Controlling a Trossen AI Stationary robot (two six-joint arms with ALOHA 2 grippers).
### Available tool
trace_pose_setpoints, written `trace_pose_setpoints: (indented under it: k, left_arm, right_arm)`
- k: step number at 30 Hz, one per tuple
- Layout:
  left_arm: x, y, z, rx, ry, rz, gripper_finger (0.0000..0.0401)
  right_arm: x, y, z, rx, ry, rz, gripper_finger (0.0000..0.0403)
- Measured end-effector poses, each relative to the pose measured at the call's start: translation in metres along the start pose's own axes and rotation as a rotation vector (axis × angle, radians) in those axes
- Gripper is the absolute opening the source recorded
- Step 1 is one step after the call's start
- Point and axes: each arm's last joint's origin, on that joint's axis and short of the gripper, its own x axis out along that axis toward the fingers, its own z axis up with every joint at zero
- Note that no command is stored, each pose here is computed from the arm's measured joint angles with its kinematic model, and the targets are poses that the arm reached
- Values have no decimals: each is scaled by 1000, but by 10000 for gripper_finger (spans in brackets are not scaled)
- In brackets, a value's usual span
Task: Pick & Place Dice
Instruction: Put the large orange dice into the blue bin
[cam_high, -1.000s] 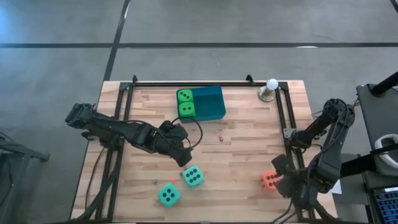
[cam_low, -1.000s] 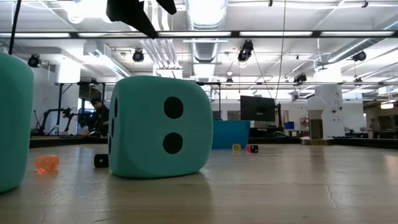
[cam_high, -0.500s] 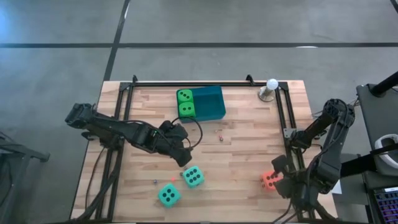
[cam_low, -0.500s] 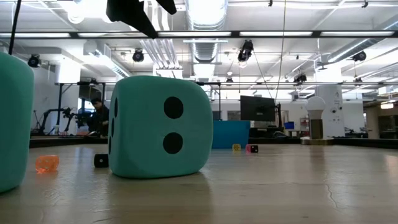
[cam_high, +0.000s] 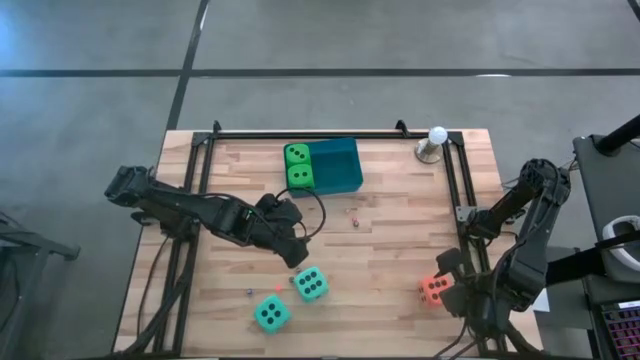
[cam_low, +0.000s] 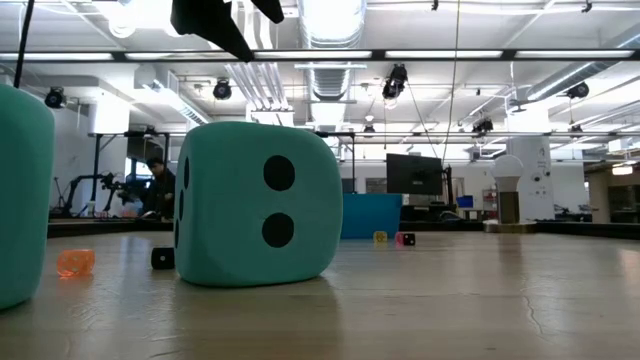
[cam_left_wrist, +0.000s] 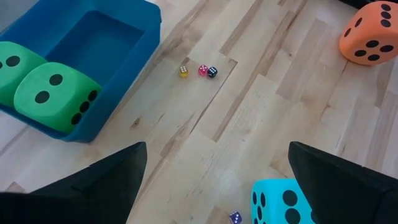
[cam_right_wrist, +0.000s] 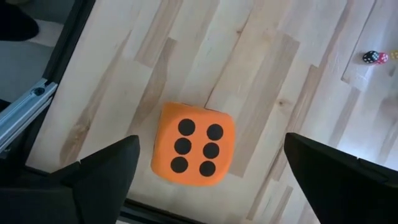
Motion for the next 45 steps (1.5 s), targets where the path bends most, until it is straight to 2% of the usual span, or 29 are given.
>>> trace_pose_setpoints:
  k: [15, 21, 45]
  left_arm:
    - [0, 0, 0, 0, 0, 0, 393]
    - [0, 0, 0, 0, 0, 0, 395]
    - [0, 0, 0, 0, 0, 0, 394]
  right_arm:
    - [0, 2, 2, 35, -24, 16, 400]
    - [11, 4, 1, 60, -28, 30, 400]
    - [15, 5, 0, 64, -28, 33, 400]
